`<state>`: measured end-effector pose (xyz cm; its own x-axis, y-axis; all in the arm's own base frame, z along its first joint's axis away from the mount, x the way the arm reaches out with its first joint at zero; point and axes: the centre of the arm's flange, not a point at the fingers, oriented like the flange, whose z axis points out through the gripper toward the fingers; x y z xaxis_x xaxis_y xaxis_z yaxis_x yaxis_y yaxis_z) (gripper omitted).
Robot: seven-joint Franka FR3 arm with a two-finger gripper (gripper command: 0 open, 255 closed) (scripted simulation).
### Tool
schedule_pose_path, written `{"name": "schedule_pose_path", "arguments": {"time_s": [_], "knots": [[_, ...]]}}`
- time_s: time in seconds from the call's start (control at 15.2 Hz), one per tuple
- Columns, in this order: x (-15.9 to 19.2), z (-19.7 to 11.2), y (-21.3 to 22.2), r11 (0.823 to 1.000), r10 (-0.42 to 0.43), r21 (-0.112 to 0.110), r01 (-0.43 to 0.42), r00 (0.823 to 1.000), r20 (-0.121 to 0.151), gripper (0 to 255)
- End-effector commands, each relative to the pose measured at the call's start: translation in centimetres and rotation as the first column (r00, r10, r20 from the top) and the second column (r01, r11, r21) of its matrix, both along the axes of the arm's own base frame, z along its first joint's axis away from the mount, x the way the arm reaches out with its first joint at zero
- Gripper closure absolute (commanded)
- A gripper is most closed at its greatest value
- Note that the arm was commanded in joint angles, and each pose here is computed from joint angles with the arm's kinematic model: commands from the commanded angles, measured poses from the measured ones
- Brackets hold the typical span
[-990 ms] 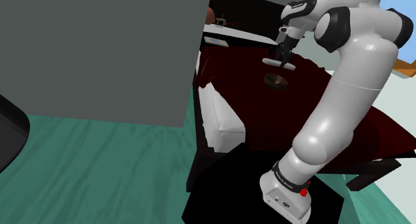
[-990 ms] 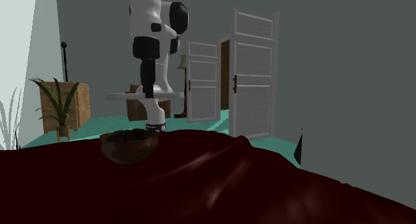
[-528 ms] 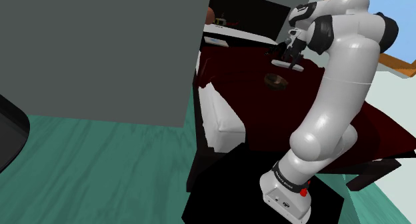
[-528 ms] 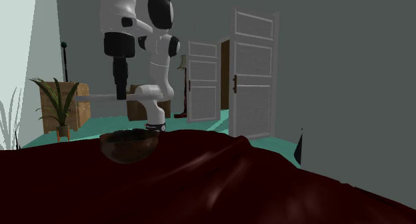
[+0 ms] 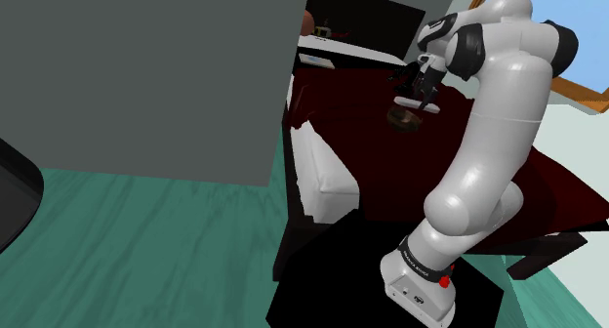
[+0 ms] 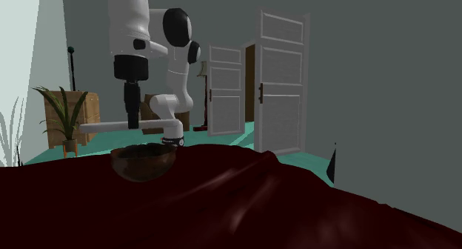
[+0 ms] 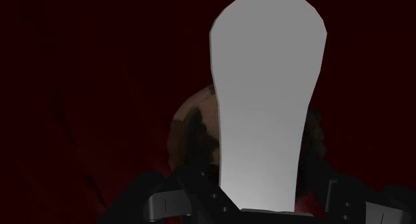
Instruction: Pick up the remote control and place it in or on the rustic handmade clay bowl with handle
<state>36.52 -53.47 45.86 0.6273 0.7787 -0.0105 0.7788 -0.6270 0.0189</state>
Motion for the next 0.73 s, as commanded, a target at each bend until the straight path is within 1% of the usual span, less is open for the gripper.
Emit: {"name": "schedule_pose_path", "arguments": {"time_s": [0.0,0.2,0.66], "knots": [[0.1,-1.0,0.0,1.0,0.0,-0.001,0.0,1.0,0.0,255],[0.1,-2.7,0.0,1.0,0.0,-0.001,0.0,1.0,0.0,255],[0.1,-2.7,0.0,1.0,0.0,-0.001,0.0,1.0,0.0,255]]}}
